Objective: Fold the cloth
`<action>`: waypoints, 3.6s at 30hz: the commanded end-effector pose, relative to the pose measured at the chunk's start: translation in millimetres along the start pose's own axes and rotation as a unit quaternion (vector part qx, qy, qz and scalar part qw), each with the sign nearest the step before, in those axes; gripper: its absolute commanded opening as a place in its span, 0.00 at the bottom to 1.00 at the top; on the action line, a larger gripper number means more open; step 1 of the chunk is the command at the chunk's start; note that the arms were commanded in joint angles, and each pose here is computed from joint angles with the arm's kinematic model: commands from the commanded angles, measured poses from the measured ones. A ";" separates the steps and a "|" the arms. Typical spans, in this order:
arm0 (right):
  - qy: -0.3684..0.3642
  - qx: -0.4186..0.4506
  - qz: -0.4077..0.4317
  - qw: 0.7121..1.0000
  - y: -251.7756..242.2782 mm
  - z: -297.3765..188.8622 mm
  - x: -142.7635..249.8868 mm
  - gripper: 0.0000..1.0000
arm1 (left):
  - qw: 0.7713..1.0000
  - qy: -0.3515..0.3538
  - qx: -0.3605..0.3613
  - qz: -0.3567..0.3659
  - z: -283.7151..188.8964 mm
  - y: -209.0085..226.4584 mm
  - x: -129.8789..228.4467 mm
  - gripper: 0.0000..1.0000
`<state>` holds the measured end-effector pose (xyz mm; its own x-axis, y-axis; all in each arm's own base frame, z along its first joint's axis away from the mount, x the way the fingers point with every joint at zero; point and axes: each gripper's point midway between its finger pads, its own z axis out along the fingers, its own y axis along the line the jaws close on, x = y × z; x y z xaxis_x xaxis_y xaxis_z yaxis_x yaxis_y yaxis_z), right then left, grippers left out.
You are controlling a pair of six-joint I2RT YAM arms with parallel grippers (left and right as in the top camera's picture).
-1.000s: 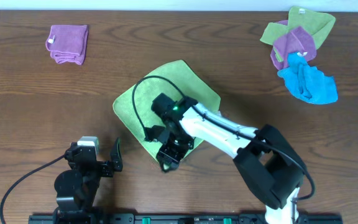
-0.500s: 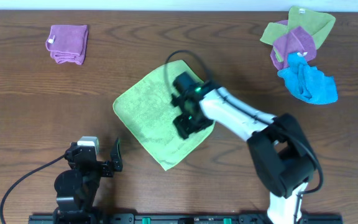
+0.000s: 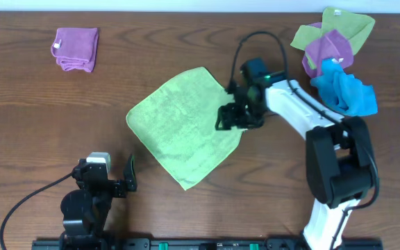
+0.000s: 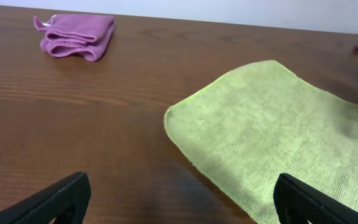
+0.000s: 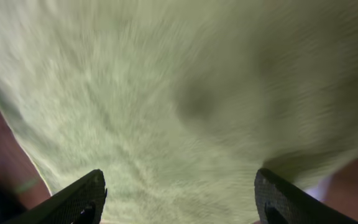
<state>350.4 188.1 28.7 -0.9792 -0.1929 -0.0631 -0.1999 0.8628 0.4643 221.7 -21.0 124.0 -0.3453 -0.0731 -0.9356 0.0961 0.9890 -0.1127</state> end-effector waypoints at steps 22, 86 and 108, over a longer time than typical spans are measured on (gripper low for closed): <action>-0.094 -0.039 -0.051 0.994 -42.2 0.0 -52.9 0.89 | 1.000 0.008 -0.006 -0.003 2.9 2.7 8.6 0.96; 0.017 0.016 -0.062 0.998 4.5 35.7 10.3 0.39 | 1.000 0.008 -0.006 -0.003 2.9 2.7 8.6 0.95; 0.002 0.015 -0.063 0.998 11.2 24.4 -4.4 0.32 | 1.000 0.008 -0.006 -0.003 2.9 2.7 8.6 0.95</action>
<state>344.5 202.3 7.8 -0.9507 -0.2952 -0.0951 -0.3070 0.8526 0.4228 221.7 -21.0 124.0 -0.3453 -0.0731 -0.9356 0.0961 0.9890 -0.1127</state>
